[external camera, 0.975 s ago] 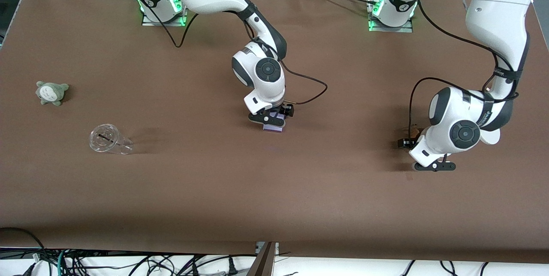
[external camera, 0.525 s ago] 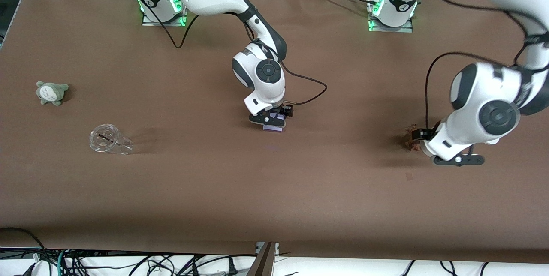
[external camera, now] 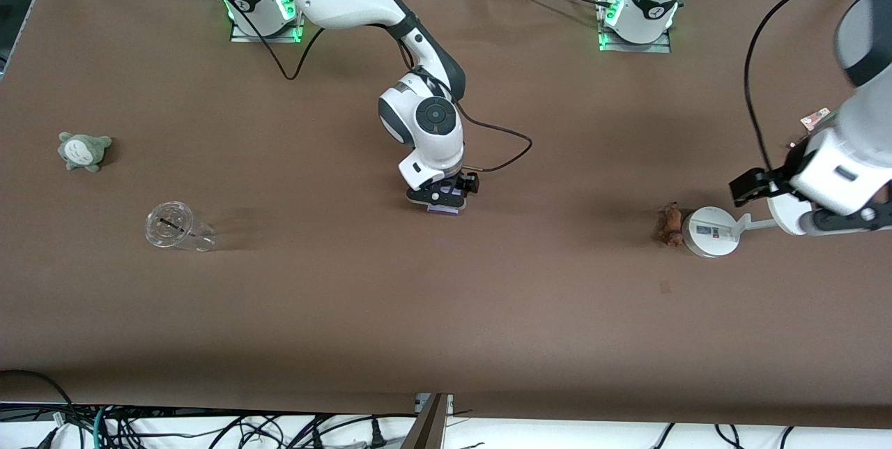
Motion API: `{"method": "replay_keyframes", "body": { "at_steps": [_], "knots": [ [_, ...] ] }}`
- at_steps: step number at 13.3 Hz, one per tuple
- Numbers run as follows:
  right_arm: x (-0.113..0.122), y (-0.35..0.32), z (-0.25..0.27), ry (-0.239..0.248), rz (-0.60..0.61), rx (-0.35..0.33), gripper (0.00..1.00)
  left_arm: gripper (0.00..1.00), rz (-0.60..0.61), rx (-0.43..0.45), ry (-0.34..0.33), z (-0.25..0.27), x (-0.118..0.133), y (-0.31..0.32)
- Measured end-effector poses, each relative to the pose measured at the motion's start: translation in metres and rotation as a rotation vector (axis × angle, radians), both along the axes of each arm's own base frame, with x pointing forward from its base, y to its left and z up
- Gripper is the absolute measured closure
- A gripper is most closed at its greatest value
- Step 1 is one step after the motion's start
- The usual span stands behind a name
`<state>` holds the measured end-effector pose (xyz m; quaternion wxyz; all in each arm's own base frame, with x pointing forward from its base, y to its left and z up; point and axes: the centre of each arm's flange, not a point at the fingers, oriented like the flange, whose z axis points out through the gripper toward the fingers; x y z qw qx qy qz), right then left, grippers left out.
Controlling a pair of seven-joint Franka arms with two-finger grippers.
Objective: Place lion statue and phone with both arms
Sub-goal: 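Set the lion beside the lamp base and open the left gripper, then carry the phone toward the glass cup while the left gripper withdraws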
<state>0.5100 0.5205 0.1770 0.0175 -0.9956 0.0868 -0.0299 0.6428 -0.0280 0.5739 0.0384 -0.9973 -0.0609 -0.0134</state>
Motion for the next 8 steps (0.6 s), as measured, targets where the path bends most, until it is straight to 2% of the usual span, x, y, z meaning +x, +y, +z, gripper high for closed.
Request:
{"method": "replay_keyframes", "body": {
  "at_steps": [2, 3, 4, 5, 8],
  "knots": [
    [0.000, -0.002, -0.006, -0.001, 0.002, -0.007, 0.05, 0.00, 0.017, -0.008, 0.007, 0.004, -0.001, 0.009],
    [0.001, -0.002, -0.008, -0.003, 0.002, -0.008, 0.09, 0.00, 0.019, -0.009, 0.029, 0.002, -0.004, 0.010],
    [0.001, -0.002, -0.008, -0.004, 0.002, -0.007, 0.09, 0.00, 0.018, -0.010, 0.049, 0.000, -0.006, 0.008],
    [0.002, -0.002, -0.007, -0.005, 0.002, -0.007, 0.16, 0.00, 0.014, -0.010, 0.061, -0.001, -0.007, 0.005],
    [0.015, -0.008, 0.002, -0.033, -0.007, -0.004, 0.16, 0.00, 0.001, -0.011, 0.084, -0.002, -0.011, -0.002]
  ]
}}
